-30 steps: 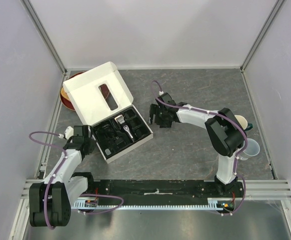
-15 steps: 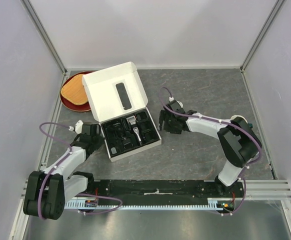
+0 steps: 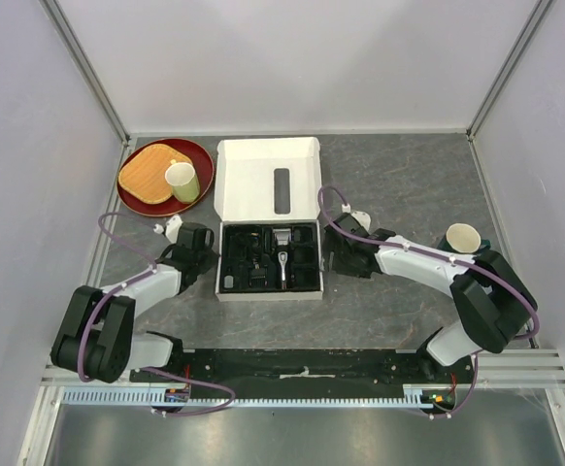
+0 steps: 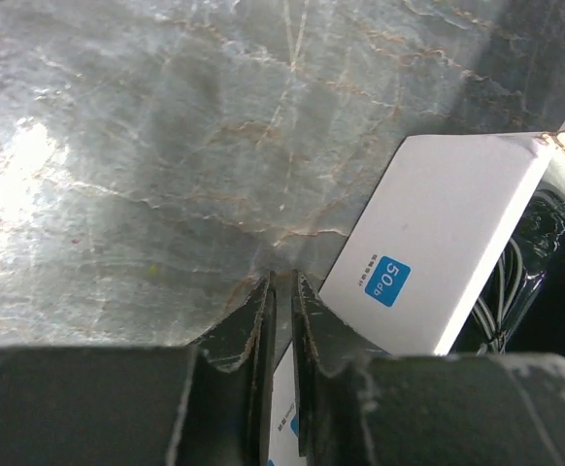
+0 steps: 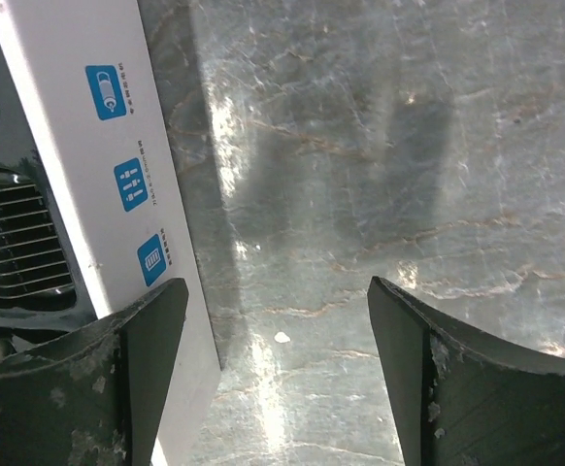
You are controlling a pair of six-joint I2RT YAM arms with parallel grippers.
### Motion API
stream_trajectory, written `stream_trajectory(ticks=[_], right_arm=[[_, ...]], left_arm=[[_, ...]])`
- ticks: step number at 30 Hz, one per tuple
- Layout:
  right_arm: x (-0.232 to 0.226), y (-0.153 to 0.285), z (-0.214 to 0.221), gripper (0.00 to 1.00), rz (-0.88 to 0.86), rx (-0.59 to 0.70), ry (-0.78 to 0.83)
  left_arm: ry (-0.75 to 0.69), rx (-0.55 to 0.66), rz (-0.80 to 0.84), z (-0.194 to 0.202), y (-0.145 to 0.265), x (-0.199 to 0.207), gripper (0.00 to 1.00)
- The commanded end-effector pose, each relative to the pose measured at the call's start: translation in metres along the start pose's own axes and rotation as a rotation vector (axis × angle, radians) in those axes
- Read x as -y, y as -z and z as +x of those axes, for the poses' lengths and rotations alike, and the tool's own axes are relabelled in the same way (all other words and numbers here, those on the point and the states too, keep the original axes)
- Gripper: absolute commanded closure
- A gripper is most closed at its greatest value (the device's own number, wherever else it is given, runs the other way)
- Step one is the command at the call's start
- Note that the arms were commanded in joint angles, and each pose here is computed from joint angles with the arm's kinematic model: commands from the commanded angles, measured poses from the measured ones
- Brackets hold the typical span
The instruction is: Sort the hair-cutting tools
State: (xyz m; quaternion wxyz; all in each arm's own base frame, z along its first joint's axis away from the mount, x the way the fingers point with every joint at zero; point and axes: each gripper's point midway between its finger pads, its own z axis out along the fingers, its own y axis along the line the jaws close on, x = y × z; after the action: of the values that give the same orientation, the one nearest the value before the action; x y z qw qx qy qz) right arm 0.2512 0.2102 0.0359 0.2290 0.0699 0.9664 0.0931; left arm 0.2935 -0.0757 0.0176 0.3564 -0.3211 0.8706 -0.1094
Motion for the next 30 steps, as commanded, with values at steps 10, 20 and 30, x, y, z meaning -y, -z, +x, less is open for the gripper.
stream_trajectory(ticks=[10,20,30], right_arm=[[-0.01,0.052,-0.099,0.12,-0.068,0.268,-0.192],[0.014,0.011,-0.162,0.3,-0.146,0.184,-0.342],[0.011,-0.054,-0.19,0.37,-0.225,0.145,-0.397]], left_arm=[[0.014,-0.024,-0.021,-0.029,0.015,0.025,0.71],[0.105,-0.015,0.1,-0.092,-0.011,0.06,0.63],[0.147,-0.087,0.175,-0.106,-0.055,0.099,0.64]])
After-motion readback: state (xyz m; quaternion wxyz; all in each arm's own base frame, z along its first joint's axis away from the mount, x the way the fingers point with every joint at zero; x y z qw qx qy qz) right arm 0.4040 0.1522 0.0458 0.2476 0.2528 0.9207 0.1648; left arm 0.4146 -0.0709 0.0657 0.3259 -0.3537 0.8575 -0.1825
